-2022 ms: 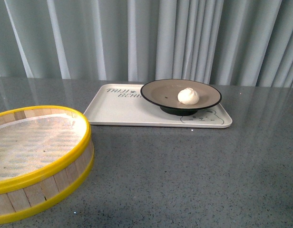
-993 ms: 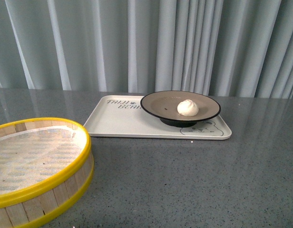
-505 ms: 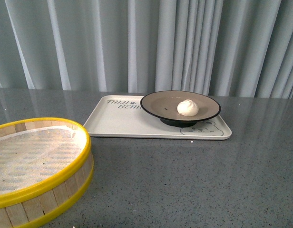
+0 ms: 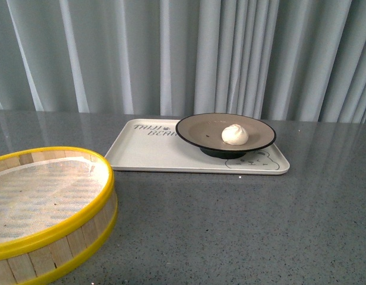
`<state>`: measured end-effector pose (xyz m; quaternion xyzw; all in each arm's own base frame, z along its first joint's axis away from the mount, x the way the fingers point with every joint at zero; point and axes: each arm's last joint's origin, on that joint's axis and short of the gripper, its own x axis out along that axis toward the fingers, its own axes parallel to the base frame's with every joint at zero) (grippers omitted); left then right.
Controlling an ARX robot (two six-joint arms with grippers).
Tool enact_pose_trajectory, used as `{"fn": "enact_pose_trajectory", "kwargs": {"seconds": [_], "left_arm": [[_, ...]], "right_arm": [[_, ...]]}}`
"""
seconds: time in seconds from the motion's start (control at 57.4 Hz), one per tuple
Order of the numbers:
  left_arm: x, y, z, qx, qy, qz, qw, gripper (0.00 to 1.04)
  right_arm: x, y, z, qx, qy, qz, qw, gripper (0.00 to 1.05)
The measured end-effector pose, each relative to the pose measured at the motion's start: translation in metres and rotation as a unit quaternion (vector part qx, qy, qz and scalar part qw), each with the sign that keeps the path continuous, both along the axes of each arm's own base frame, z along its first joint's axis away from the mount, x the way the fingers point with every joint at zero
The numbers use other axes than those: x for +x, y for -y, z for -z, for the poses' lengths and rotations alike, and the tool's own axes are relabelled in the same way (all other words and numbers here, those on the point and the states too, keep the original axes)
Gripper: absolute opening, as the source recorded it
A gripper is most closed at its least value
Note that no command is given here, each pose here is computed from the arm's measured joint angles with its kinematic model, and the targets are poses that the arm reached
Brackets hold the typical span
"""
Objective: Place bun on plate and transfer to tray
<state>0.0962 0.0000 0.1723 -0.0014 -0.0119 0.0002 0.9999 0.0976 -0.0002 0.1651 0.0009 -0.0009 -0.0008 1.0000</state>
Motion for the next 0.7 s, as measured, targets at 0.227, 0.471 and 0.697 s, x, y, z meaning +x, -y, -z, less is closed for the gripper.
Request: {"fn": "enact_pose_trajectory", "kwargs": {"seconds": [0.227,0.471,0.697], "left_arm": [[0.0000,0.0000,0.0000,0.000,0.000,0.000,1.000,0.98],[0.0000,0.0000,0.0000,0.000,0.000,0.000,1.000,0.98],[0.0000,0.0000,0.0000,0.000,0.000,0.000,1.000,0.98]], "right_arm": [[0.0000,0.0000,0.0000,0.000,0.000,0.000,1.000,0.88],[0.0000,0.0000,0.0000,0.000,0.000,0.000,1.000,0.96],[0.0000,0.0000,0.0000,0.000,0.000,0.000,1.000,0.96]]}}
